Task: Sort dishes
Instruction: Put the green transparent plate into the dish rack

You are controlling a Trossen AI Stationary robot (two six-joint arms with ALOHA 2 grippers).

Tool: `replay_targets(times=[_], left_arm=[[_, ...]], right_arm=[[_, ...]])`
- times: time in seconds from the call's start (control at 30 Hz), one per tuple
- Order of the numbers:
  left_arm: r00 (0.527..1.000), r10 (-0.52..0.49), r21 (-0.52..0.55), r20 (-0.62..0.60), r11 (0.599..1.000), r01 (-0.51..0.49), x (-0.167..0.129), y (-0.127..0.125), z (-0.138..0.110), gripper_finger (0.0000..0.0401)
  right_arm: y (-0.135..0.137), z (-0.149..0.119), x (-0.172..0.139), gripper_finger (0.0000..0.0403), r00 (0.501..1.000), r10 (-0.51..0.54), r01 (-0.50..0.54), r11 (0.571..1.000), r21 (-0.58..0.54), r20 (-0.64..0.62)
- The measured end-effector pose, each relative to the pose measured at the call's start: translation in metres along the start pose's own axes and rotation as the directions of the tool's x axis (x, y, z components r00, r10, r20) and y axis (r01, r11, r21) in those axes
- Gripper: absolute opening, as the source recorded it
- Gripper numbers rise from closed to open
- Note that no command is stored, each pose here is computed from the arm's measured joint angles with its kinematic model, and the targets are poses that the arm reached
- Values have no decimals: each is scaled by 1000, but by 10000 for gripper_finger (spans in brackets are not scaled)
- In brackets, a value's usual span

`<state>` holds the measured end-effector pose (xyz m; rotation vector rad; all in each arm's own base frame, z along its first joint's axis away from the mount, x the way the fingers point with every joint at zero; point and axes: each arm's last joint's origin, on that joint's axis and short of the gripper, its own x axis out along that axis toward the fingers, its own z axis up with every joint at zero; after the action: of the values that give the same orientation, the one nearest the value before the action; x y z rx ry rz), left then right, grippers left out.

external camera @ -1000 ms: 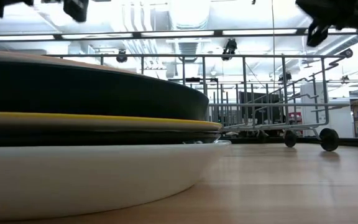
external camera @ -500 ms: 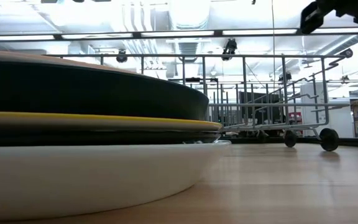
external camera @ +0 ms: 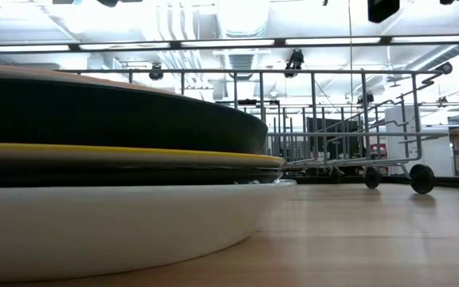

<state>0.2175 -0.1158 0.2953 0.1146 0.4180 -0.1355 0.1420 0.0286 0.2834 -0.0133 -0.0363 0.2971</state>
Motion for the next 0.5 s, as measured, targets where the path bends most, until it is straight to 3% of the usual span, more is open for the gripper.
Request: replay_targets(times=[0.17, 0.37, 0.5], left_arm=[[999, 1, -56, -43, 998, -3, 11, -5, -2, 0], [989, -56, -120, -137, 992, 39, 26, -12, -15, 0], [980, -53, -211, -192, 978, 11, 34, -14, -23, 0]], right_arm=[[-4, -2, 6, 0, 982, -144, 146, 989, 5, -119], [-3, -5, 12, 0, 977, -127, 132, 991, 16, -169], [-1, -5, 12, 0, 979, -107, 111, 994, 13, -174]])
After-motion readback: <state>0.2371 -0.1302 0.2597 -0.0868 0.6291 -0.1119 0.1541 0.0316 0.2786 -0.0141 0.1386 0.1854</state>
